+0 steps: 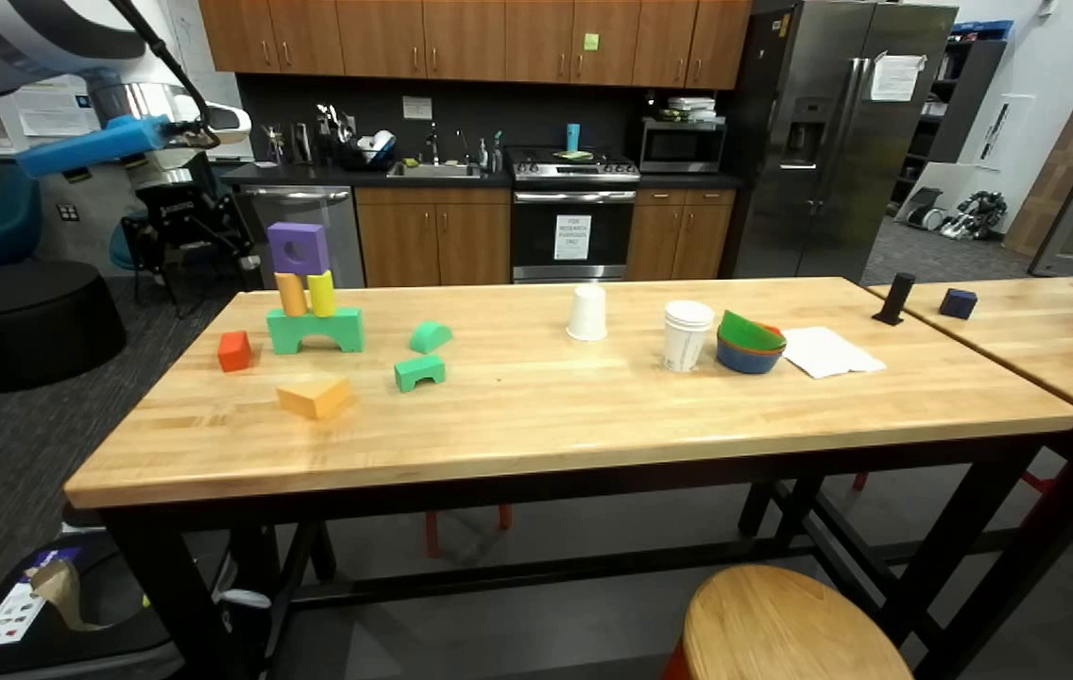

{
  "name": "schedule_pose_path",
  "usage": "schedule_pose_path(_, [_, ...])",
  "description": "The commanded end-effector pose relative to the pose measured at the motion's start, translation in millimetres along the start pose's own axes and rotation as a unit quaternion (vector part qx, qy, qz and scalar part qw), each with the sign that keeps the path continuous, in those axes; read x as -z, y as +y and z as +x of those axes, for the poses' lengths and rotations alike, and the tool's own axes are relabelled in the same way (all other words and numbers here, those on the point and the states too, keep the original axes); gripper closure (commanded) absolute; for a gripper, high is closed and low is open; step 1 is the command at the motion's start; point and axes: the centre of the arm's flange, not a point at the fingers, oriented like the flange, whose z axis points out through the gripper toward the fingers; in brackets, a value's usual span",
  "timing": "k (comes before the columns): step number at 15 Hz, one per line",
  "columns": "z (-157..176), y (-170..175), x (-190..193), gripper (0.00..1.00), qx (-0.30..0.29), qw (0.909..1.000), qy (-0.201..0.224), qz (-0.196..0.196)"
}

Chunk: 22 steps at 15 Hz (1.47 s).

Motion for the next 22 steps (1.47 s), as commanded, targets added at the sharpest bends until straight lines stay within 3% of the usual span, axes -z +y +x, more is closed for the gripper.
schedule_pose_path(1, [1, -1, -2, 0.0, 0.004, 1.0, 0.002, 0.002])
schedule_pose_path(11, [11, -30, -27, 0.0, 0.043, 0.9991, 0.003, 0.005])
schedule_pose_path(16, [18, -41, -27, 0.0, 0.039, 0.9985, 0.032, 0.021])
schedule_pose_path(22, [31, -51, -25, 0.0, 0.048, 0.9963, 0.07, 0.014])
